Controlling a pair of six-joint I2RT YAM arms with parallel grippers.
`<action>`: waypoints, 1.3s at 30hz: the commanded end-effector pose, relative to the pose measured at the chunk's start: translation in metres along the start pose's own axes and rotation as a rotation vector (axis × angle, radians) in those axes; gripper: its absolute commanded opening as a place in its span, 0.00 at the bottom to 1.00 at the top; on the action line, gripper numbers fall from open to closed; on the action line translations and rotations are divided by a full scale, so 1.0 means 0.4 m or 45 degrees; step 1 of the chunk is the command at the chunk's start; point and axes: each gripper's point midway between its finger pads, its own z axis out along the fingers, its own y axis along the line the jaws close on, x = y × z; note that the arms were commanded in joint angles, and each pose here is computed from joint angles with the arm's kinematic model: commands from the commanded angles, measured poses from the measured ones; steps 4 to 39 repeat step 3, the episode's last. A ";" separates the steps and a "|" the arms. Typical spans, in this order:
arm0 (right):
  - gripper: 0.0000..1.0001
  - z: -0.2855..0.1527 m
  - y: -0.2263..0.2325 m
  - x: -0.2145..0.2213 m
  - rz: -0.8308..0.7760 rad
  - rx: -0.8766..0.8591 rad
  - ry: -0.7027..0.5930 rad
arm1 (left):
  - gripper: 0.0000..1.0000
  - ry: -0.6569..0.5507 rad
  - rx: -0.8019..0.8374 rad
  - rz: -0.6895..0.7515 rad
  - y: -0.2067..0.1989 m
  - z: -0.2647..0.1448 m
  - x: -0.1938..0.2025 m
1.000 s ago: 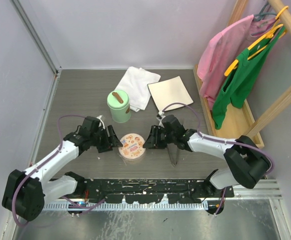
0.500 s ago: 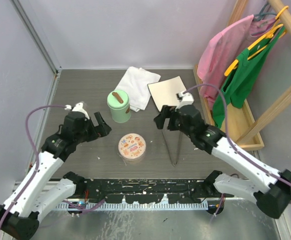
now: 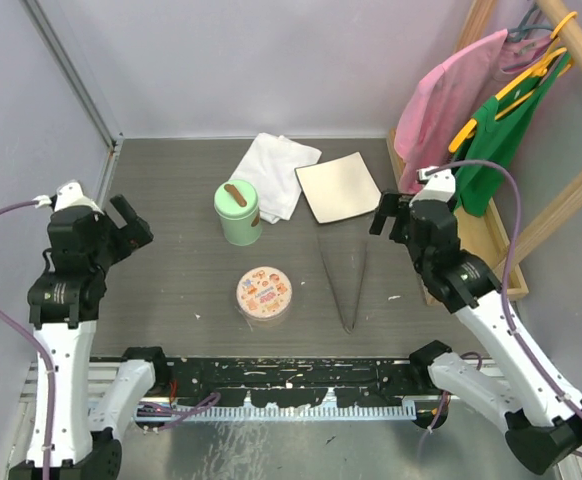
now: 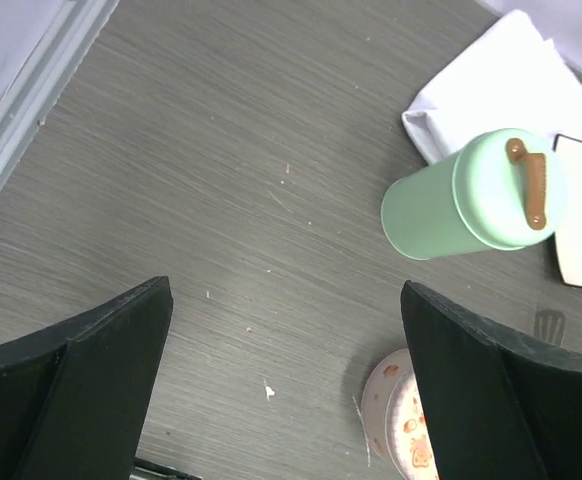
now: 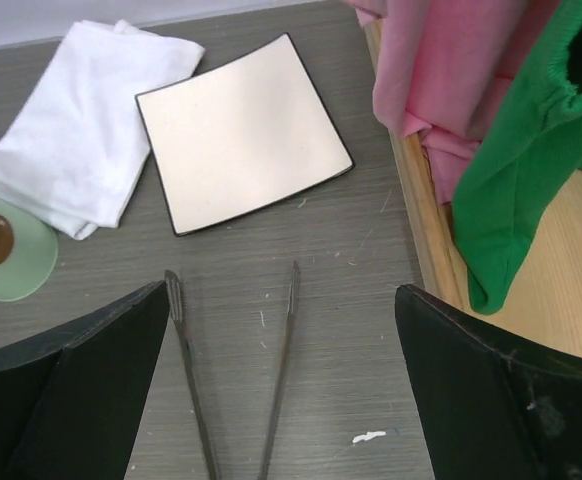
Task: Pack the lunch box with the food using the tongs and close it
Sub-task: Reset both arms
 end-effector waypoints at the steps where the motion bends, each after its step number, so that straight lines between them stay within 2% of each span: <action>1: 1.00 -0.084 0.003 -0.117 0.074 -0.080 -0.167 | 0.98 -0.061 0.046 0.037 -0.008 -0.062 -0.040; 39: 1.00 -0.096 -0.007 -0.130 0.039 -0.071 -0.191 | 0.98 -0.063 0.052 0.036 -0.012 -0.063 -0.044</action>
